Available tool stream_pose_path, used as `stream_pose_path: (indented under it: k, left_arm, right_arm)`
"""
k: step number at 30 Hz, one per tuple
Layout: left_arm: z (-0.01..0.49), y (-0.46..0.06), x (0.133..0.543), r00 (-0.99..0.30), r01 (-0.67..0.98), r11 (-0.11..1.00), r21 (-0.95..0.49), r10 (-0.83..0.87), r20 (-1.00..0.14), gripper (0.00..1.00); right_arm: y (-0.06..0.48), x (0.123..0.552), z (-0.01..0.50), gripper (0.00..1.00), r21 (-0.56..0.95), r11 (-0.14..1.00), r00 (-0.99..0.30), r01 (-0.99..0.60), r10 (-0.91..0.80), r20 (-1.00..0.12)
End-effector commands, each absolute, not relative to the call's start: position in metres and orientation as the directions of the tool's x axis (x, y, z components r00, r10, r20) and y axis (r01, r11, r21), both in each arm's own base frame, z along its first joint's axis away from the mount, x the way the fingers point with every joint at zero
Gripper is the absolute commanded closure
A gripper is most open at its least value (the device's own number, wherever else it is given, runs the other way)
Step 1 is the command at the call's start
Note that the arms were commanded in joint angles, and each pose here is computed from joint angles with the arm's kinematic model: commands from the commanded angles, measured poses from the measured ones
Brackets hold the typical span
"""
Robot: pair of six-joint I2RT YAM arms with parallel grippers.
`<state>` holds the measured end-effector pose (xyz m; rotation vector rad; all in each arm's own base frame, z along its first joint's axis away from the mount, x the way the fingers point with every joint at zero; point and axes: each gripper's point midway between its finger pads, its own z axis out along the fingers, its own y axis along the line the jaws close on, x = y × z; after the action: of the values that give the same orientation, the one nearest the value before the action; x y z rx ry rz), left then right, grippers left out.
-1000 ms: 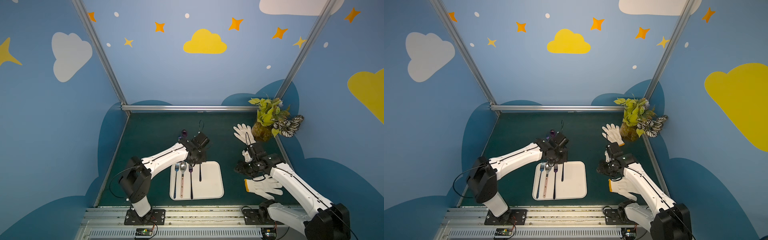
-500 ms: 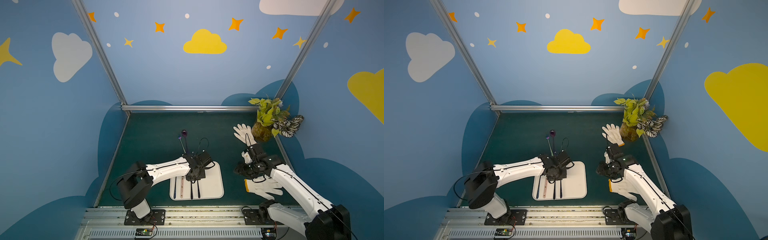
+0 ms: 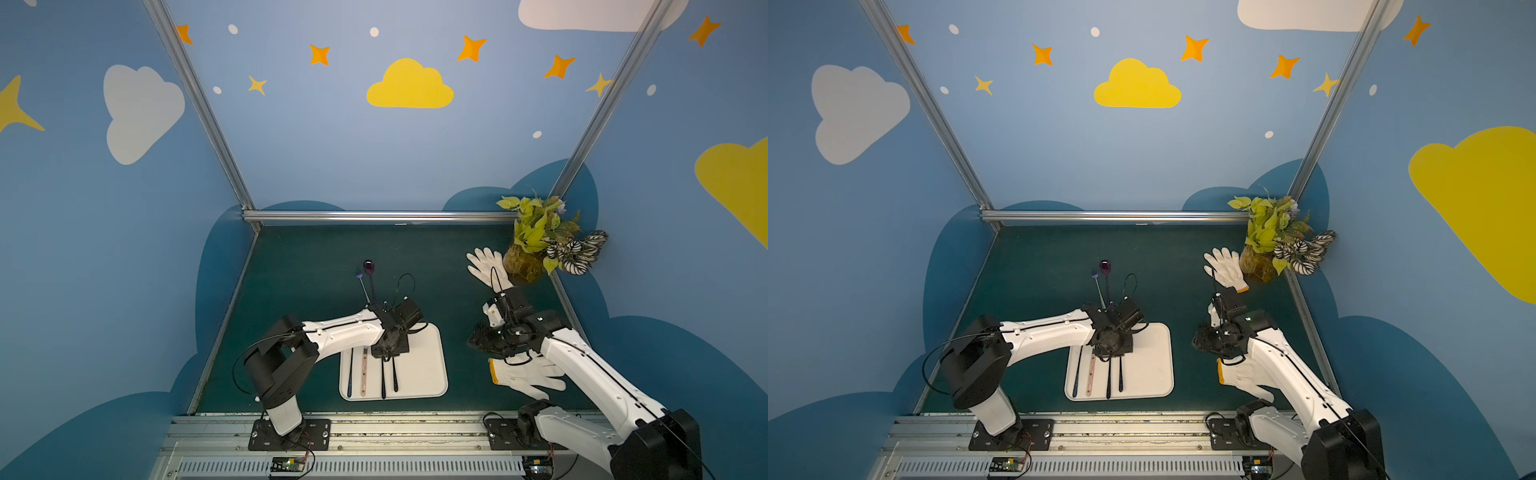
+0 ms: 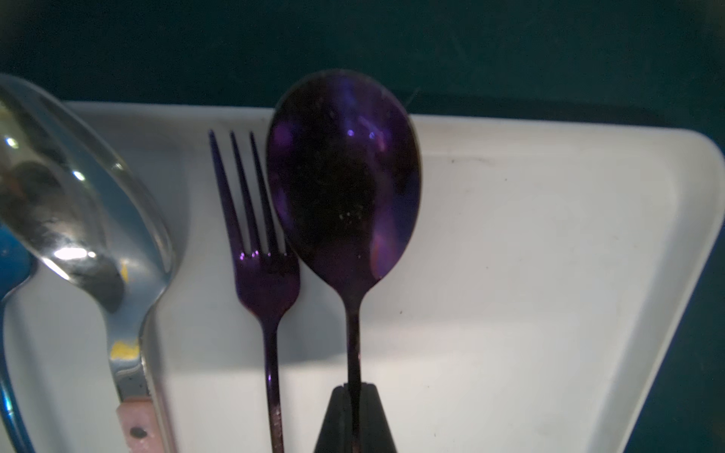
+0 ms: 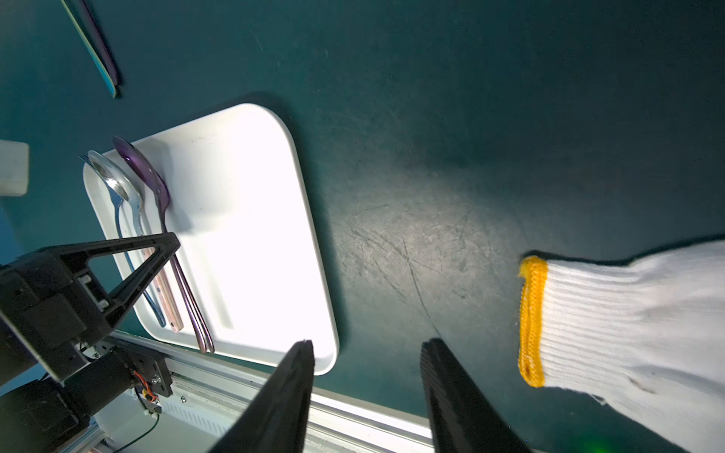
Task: Set the spoon and fork side by side
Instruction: Place the spoon on the tray.
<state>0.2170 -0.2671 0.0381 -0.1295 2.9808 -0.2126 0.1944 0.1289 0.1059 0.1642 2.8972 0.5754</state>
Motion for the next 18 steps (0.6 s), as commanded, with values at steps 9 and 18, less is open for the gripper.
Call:
stream_pose_path:
  k: [9,18]
  left_arm:
    - [0.033,-0.275,0.212,-0.991,-0.049,0.987,-0.151,-0.067,-0.116,0.93]
    - [0.025,-0.275,0.212,-0.992,-0.05,0.99,-0.132,-0.065,-0.11,0.9]
  right_arm:
    - [0.126,0.19,0.102,0.5,0.38,0.921,-0.979,0.084,0.147,-0.14]
    - [0.125,0.188,0.101,0.5,0.381,0.921,-0.979,0.086,0.15,-0.14]
